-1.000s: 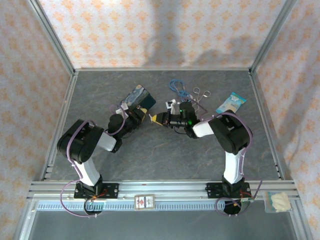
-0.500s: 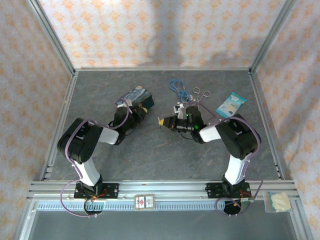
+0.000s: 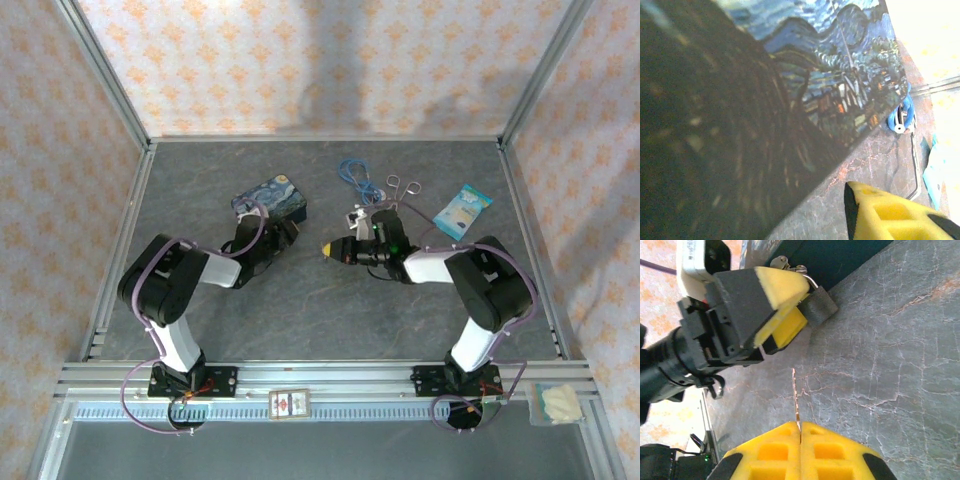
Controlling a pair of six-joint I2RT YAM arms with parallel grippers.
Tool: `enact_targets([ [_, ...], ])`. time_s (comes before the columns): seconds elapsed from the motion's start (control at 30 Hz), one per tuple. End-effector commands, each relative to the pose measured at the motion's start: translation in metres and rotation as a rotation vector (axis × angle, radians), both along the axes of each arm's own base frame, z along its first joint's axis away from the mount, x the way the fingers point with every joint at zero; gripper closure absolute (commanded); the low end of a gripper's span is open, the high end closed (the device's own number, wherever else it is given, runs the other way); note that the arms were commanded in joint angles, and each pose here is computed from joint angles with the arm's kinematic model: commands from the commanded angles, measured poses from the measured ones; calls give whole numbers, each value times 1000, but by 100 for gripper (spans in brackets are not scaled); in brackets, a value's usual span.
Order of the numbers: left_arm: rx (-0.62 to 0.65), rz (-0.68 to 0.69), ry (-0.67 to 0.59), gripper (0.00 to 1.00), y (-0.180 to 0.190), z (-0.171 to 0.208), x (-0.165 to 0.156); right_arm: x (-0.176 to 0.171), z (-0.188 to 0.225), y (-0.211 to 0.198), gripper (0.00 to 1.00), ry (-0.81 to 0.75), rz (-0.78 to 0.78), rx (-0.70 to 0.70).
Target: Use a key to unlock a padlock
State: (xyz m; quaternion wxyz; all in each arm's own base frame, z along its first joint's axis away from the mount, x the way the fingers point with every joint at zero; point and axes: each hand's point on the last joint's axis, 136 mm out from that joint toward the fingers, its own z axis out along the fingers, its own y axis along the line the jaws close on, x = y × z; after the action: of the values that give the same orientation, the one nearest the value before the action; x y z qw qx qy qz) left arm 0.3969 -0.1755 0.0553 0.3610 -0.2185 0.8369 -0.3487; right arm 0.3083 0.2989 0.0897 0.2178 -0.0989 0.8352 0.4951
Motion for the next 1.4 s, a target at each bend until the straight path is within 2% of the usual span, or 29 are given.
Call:
enact_targets([
  [0.0, -28, -55, -38, 50, -6, 30, -15, -1, 23, 6, 100, -110, 96, -42],
  [0.17, -128, -163, -140, 53, -27, 83, -38, -2, 35, 12, 100, -143, 184, -60],
  [0.3, -198, -218, -209, 57, -44, 111, -46, -6, 53, 21, 100, -158, 239, 3],
  [0.53, -246, -277, -253, 59, -61, 122, -44, -15, 84, 28, 100, -172, 282, 118],
  [0.77, -271, -300, -265, 65, -69, 125, -42, -17, 92, 28, 100, -168, 267, 174],
  [0.97, -286, -301, -272, 82, -70, 129, -47, -13, 90, 29, 100, -160, 240, 180],
  [1.07, -301, -293, -278, 100, -69, 131, -47, -10, 90, 29, 100, -164, 226, 180],
  [1.1, -308, -289, -278, 100, -69, 131, -47, -7, 90, 28, 100, -170, 210, 175],
  [1.13, -313, -281, -275, 100, -68, 130, -46, -4, 92, 26, 95, -183, 185, 171],
  [1.23, -326, -262, -298, 100, -67, 136, -47, 1, 104, 17, 71, -235, 94, 190],
  [1.27, -325, -259, -314, 100, -67, 140, -48, 1, 110, 15, 66, -255, 77, 210],
  [1.37, -291, -256, -347, 100, -72, 149, -51, -4, 128, 9, 57, -312, 43, 289],
])
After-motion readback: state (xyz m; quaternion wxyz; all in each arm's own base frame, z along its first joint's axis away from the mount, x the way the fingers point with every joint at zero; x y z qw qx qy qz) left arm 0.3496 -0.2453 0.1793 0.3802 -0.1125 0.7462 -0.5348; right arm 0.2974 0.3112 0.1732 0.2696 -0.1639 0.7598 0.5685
